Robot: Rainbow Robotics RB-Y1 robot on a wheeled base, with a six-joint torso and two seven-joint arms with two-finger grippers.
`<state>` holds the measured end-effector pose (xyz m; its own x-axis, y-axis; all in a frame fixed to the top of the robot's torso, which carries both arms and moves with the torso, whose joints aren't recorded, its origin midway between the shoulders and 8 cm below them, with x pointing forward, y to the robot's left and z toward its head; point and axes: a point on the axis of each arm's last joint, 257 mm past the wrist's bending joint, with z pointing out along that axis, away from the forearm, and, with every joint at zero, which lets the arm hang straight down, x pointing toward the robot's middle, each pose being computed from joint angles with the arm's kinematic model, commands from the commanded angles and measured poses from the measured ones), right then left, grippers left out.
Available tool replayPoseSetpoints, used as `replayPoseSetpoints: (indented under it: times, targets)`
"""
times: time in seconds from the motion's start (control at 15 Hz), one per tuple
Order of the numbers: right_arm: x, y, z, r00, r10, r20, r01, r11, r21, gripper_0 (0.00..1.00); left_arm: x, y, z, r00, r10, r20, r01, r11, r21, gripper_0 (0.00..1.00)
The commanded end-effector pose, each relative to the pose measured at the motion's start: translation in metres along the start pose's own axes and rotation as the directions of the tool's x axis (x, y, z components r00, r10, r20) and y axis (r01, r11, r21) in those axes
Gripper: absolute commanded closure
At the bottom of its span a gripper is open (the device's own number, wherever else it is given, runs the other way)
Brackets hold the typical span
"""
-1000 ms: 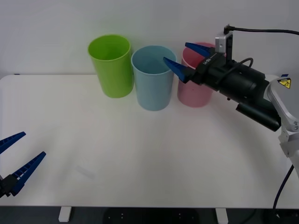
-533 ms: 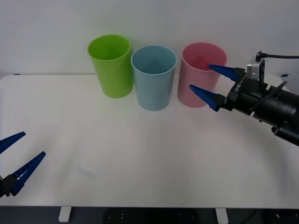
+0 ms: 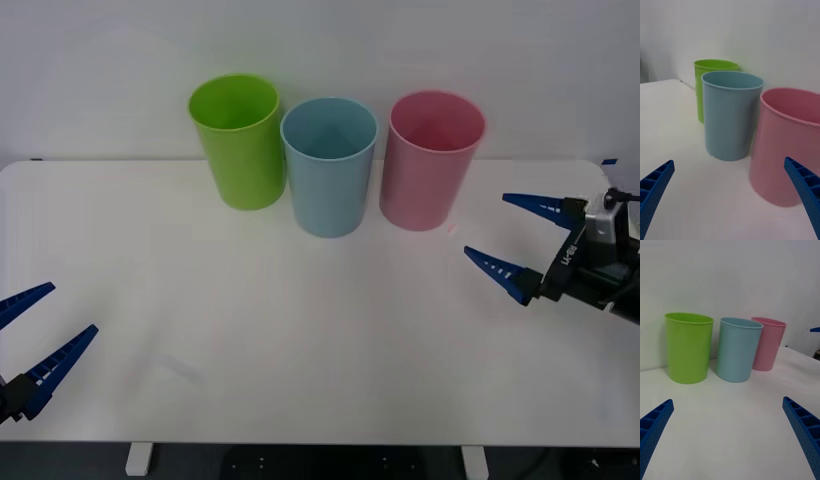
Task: Grasp the object on the table and drop it into the matching bin: aluminum can to the light blue bin, PET bottle to the pink bin.
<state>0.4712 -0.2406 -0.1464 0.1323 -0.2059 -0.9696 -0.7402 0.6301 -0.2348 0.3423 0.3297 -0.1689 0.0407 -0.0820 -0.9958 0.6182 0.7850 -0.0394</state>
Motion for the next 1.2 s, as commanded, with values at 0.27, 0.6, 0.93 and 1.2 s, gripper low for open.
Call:
replayPoseSetpoints:
  times: [0.27, 0.6, 0.93, 1.2]
  targets:
    - [0.012, 0.024, -0.071, 0.999, 0.031, -0.044, -0.03, 0.9993, 0.023, 0.0, 0.0, 0.0, 0.0, 1.0, 0.0, 0.0, 0.0, 1.0, 0.0, 0.0]
    - [0.025, 0.043, -0.116, 0.993, 0.066, -0.096, -0.059, 0.996, 0.066, 0.0, 0.0, 0.0, 0.0, 1.0, 0.0, 0.0, 0.0, 1.0, 0.0, 0.0]
    - [0.035, 0.05, -0.131, 0.989, 0.088, -0.122, -0.08, 0.9944, 0.07, 0.0, 0.0, 0.0, 0.0, 1.0, 0.0, 0.0, 0.0, 1.0, 0.0, 0.0]
    - [0.037, 0.052, -0.133, 0.987, 0.092, -0.129, -0.084, 0.994, 0.071, 0.0, 0.0, 0.0, 0.0, 1.0, 0.0, 0.0, 0.0, 1.0, 0.0, 0.0]
